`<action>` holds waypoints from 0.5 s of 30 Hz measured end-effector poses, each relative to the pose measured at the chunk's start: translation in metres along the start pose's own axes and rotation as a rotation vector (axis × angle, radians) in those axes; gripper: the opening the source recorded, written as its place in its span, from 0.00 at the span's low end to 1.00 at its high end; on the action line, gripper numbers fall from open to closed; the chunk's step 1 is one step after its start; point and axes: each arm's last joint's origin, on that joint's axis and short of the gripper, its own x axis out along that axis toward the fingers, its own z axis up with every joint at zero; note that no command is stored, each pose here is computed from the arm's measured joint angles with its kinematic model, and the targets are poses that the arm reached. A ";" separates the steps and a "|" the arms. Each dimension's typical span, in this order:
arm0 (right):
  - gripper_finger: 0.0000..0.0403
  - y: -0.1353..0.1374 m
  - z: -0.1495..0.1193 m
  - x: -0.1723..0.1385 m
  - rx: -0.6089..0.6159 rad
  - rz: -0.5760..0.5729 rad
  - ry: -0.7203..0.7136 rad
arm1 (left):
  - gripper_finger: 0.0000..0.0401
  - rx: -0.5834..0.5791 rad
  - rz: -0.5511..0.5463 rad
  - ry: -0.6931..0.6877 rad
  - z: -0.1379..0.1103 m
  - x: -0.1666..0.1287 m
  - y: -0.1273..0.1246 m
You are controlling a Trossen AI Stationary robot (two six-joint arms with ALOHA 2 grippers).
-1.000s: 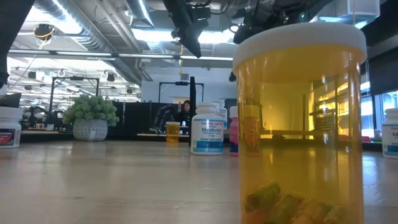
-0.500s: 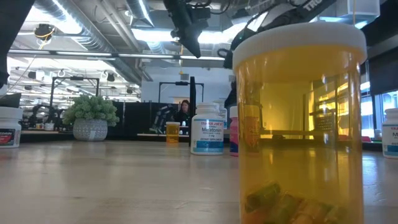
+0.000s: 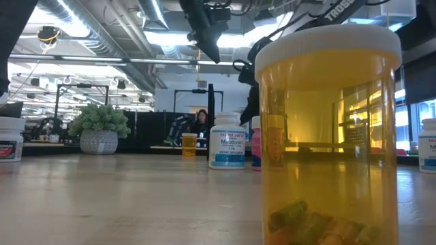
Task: Pick and place medicine bottles onto shelf by color
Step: Put the white medicine bottle on the shelf
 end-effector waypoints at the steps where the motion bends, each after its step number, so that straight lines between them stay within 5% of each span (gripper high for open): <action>1: 0.47 0.000 0.000 0.001 -0.001 -0.002 -0.004 | 0.00 0.000 0.000 0.000 0.000 0.000 0.000; 15: 0.47 -0.009 0.005 0.008 -0.070 -0.129 -0.052 | 0.00 -0.001 -0.001 0.000 0.000 0.000 0.000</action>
